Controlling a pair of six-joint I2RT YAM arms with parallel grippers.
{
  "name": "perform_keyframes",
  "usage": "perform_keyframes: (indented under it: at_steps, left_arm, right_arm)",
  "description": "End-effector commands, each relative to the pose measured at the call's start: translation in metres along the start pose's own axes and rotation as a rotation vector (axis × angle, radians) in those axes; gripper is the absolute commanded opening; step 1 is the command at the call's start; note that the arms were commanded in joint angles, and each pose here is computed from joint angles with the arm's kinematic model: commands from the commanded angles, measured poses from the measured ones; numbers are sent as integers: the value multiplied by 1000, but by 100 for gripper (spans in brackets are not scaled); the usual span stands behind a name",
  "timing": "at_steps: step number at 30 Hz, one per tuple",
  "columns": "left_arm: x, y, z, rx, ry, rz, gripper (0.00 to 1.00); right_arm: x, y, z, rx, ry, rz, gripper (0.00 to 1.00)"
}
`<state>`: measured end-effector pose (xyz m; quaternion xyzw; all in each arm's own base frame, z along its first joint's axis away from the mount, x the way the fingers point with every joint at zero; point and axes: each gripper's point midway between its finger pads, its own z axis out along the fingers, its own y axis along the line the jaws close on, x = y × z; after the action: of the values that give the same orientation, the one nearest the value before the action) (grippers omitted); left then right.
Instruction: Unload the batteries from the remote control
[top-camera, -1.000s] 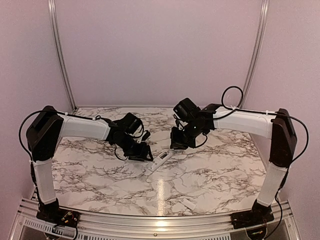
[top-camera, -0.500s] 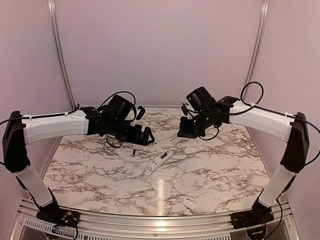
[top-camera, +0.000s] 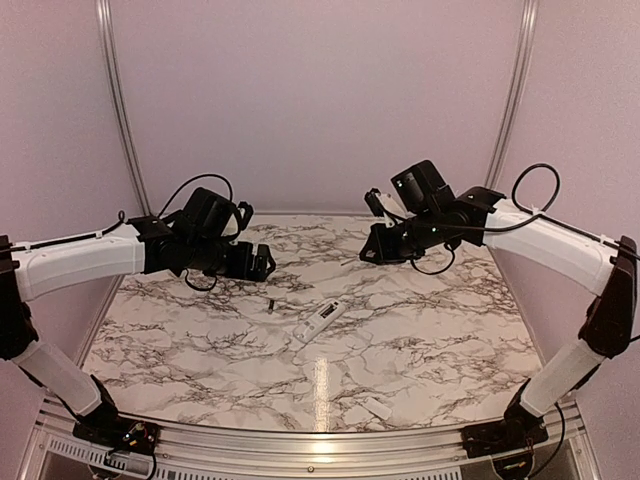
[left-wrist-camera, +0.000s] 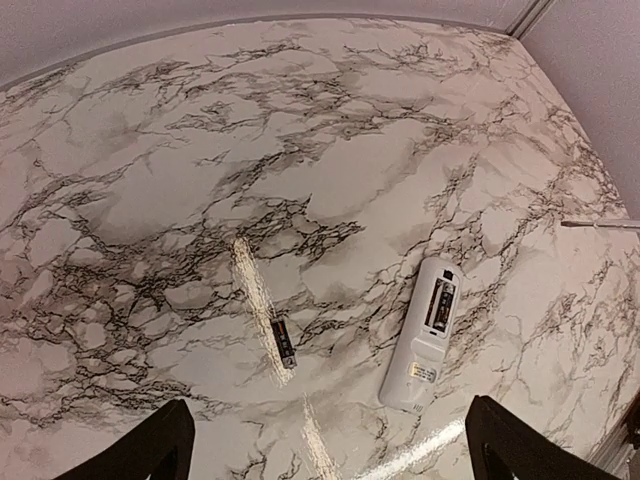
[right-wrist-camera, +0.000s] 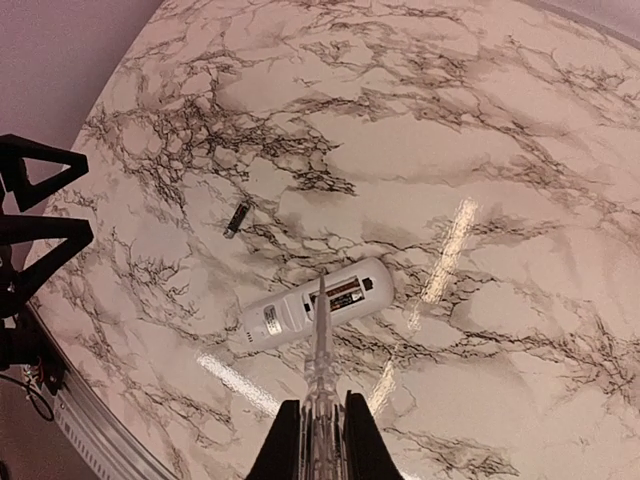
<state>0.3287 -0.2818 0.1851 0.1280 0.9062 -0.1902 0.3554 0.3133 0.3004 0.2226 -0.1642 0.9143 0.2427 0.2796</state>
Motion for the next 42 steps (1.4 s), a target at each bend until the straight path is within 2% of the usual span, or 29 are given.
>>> perform_keyframes:
  at_steps: [1, 13, 20, 28, 32, 34, 42]
  left_arm:
    - [22, -19, 7, 33, 48, 39, 99]
    - [80, -107, 27, 128, 81, 320, 95]
    - [102, -129, 52, 162, 119, 356, 94]
    - [108, -130, 78, 111, 141, 379, 90]
    - [107, -117, 88, 30, 147, 395, 89]
    - [106, -117, 91, 51, 149, 389, 87]
    - [119, -90, 106, 48, 278, 387, 83]
  right_arm:
    - [-2, -10, -17, 56, -22, -52, 0]
    - [18, -50, -22, 142, 4, 11, 0]
    - [16, -72, -33, 175, -4, 47, 0]
    - [22, -77, -37, 200, -3, 66, 0]
    - [24, -77, -41, 202, -12, 83, 0]
    - [25, -78, -43, 204, -16, 88, 0]
    - [32, -81, -46, 212, -11, 99, 0]
